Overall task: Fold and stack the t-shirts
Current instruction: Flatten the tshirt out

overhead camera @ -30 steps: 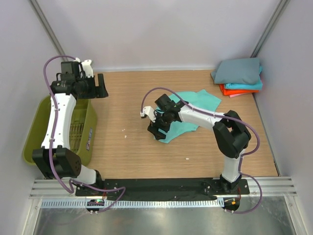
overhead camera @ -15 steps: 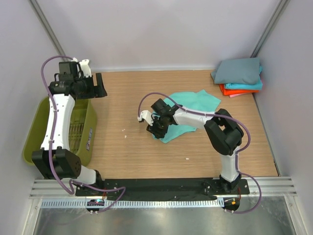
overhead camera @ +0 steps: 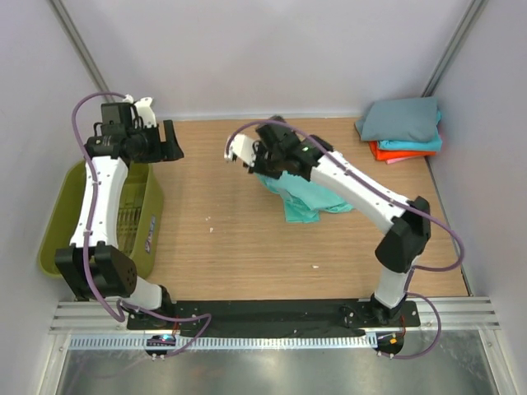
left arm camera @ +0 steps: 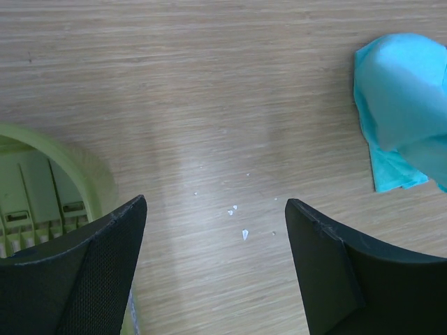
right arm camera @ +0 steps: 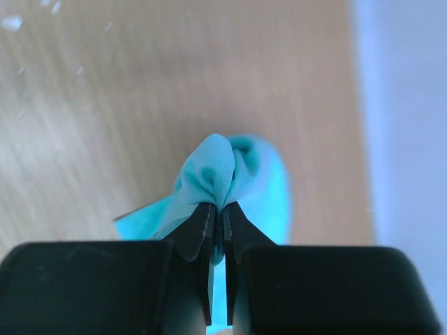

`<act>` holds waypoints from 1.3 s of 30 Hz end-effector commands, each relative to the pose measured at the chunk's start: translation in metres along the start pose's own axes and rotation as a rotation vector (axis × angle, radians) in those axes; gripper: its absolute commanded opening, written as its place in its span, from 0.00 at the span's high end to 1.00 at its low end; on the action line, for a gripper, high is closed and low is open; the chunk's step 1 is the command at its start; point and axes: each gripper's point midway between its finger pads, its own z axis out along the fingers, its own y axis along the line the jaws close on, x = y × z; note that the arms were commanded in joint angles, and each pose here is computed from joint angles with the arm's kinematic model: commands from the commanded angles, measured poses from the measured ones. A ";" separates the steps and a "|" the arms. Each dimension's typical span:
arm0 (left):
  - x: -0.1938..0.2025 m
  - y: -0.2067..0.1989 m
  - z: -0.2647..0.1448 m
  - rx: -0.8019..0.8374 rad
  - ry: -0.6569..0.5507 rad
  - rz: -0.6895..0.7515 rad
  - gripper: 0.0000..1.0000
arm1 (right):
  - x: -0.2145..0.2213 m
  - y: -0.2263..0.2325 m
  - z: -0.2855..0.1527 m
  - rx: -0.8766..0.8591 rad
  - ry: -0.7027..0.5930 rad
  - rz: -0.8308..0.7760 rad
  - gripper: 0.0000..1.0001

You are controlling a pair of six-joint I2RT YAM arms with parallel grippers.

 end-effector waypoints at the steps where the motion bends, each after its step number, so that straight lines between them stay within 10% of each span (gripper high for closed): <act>1: -0.011 -0.006 0.015 0.031 -0.052 0.043 0.19 | -0.048 -0.060 -0.095 0.252 -0.112 -0.090 0.98; 7: -0.011 -0.018 0.027 0.045 -0.055 0.073 0.20 | -0.043 -0.130 -0.148 0.562 -0.088 -0.107 0.99; 18: 0.044 -0.123 0.051 0.329 0.134 0.308 0.24 | 0.113 -0.245 -0.191 0.825 0.145 0.202 0.99; 26: 0.109 -0.214 0.093 0.340 0.244 0.776 0.24 | 0.168 -0.260 -0.162 0.808 0.237 0.274 0.99; 39: 0.115 -0.294 0.185 0.333 0.248 0.876 0.32 | 0.185 -0.252 -0.165 0.802 0.226 0.321 0.99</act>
